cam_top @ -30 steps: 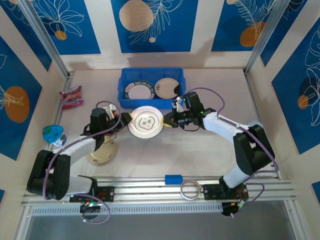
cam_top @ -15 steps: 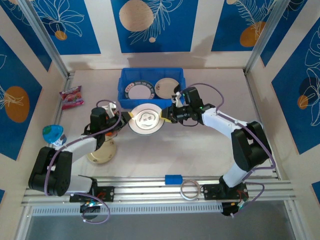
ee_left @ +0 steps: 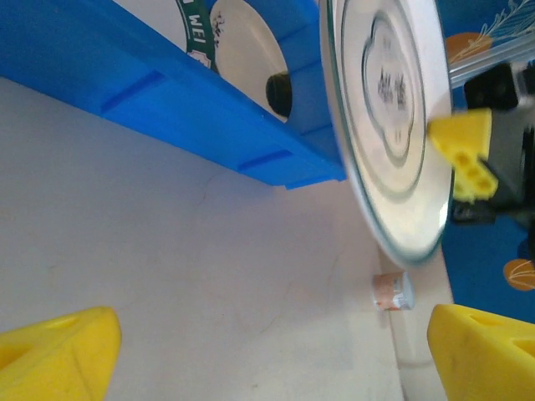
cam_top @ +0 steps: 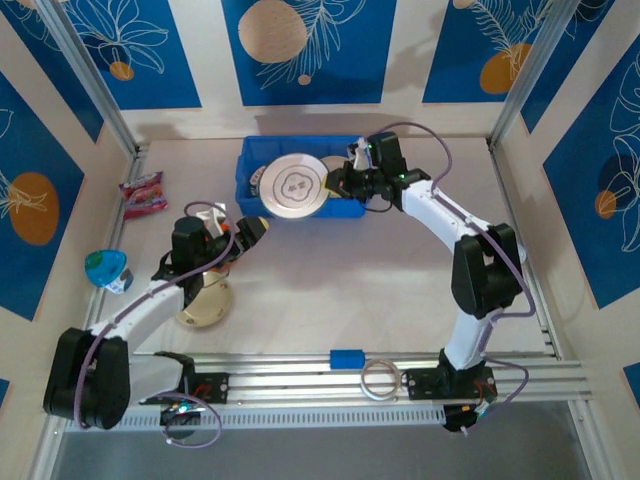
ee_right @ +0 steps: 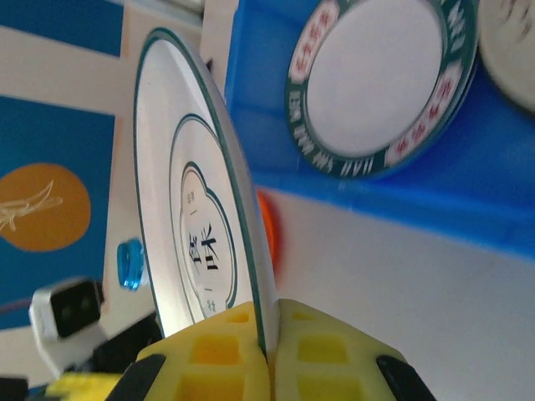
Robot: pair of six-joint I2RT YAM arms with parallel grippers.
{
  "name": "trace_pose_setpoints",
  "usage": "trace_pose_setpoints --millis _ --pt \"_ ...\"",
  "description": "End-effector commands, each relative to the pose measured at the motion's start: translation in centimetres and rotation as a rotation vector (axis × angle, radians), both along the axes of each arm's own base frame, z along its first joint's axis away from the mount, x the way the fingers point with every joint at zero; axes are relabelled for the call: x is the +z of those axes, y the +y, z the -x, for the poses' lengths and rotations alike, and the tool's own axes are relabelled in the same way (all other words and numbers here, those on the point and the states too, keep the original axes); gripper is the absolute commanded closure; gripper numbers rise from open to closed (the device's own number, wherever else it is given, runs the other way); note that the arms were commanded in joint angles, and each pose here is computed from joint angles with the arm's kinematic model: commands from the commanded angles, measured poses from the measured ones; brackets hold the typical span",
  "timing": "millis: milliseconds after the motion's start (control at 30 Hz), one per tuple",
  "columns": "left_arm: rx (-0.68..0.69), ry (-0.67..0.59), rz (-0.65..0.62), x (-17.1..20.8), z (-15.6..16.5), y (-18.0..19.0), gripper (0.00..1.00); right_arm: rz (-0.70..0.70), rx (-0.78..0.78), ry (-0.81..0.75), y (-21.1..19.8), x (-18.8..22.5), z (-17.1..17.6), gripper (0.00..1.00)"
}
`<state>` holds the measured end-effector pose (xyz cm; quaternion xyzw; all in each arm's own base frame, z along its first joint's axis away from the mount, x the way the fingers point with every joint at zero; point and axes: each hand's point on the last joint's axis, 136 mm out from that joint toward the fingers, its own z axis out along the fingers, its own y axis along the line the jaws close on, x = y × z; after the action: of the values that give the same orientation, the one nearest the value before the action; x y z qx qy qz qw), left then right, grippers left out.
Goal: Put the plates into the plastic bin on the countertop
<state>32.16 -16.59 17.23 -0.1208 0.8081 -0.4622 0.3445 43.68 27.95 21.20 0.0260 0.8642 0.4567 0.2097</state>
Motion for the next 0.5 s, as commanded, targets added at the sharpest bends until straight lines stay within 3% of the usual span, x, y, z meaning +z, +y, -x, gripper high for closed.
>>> trace_pose_setpoints --millis 0,467 --pt "0.002 0.001 -0.081 -0.3 0.8 0.7 0.06 0.037 -0.017 -0.003 -0.1 -0.9 -2.5 1.00" --pt "0.020 0.004 -0.173 -0.7 2.1 1.9 0.06 0.021 -0.004 0.012 3.3 -5.3 -10.3 1.00"
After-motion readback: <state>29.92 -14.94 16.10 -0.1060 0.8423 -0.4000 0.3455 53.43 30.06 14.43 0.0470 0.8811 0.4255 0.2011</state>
